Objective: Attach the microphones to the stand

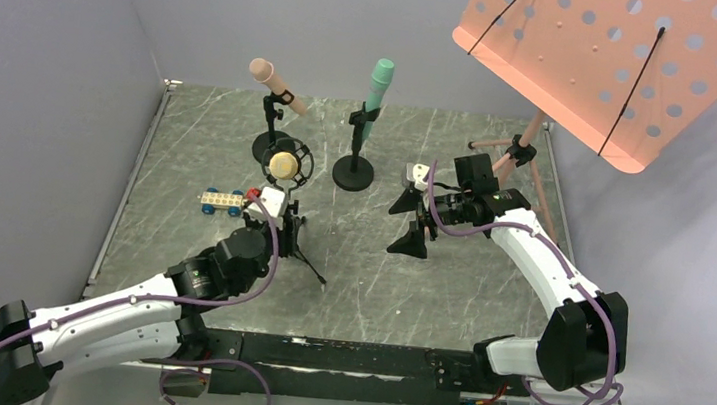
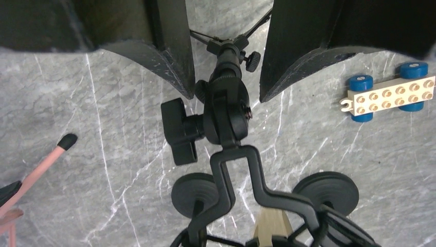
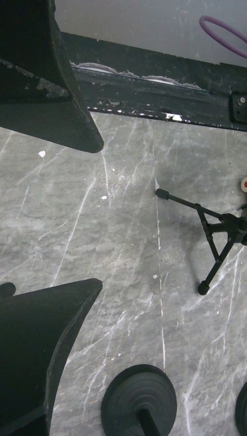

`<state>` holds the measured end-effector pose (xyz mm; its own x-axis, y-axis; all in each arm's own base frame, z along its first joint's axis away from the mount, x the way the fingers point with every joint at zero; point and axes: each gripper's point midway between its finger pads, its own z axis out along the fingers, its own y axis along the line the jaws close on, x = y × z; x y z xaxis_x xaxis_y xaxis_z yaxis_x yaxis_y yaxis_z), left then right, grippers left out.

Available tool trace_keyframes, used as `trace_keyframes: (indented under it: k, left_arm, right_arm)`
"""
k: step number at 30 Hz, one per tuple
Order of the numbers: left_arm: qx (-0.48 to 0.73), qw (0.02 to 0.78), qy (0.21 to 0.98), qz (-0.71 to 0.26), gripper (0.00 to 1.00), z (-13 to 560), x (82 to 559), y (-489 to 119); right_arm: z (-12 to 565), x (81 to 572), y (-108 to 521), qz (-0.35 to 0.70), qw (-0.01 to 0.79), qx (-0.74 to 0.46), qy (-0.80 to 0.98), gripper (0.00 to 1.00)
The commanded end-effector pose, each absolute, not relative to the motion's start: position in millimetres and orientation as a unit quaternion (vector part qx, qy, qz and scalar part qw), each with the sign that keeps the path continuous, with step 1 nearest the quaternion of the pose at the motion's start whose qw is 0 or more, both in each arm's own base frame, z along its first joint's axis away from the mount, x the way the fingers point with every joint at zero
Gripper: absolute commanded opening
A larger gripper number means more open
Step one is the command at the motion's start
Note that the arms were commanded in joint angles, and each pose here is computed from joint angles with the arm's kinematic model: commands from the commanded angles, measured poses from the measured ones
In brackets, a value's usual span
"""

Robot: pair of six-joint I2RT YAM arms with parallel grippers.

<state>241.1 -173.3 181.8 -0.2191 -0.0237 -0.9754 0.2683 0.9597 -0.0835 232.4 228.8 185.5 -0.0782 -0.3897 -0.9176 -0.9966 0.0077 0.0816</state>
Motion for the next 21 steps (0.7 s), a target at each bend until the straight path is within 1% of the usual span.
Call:
trace_keyframes:
  k: [1,5,7,11,17,21]
  left_arm:
    - [0.058,0.655,0.742,-0.131,0.54,212,251,-174]
    - [0.056,0.663,0.735,-0.134,0.49,215,255,-173]
    - [0.058,0.662,0.736,-0.133,0.45,214,257,-173]
    - [0.063,0.662,0.736,-0.130,0.29,212,258,-171]
    - [0.080,0.668,0.730,-0.122,0.01,216,256,-167]
    - [0.095,0.682,0.716,-0.110,0.00,229,256,-160]
  right_arm:
    - [196,238,229,0.406,0.386,-0.582,0.590,1.00]
    - [194,238,230,0.406,0.384,-0.581,0.591,1.00]
    - [194,238,229,0.405,0.384,-0.582,0.592,1.00]
    - [193,239,228,0.404,0.384,-0.581,0.593,1.00]
    - [193,239,229,0.405,0.382,-0.582,0.594,1.00]
    - [192,239,229,0.404,0.381,-0.582,0.594,1.00]
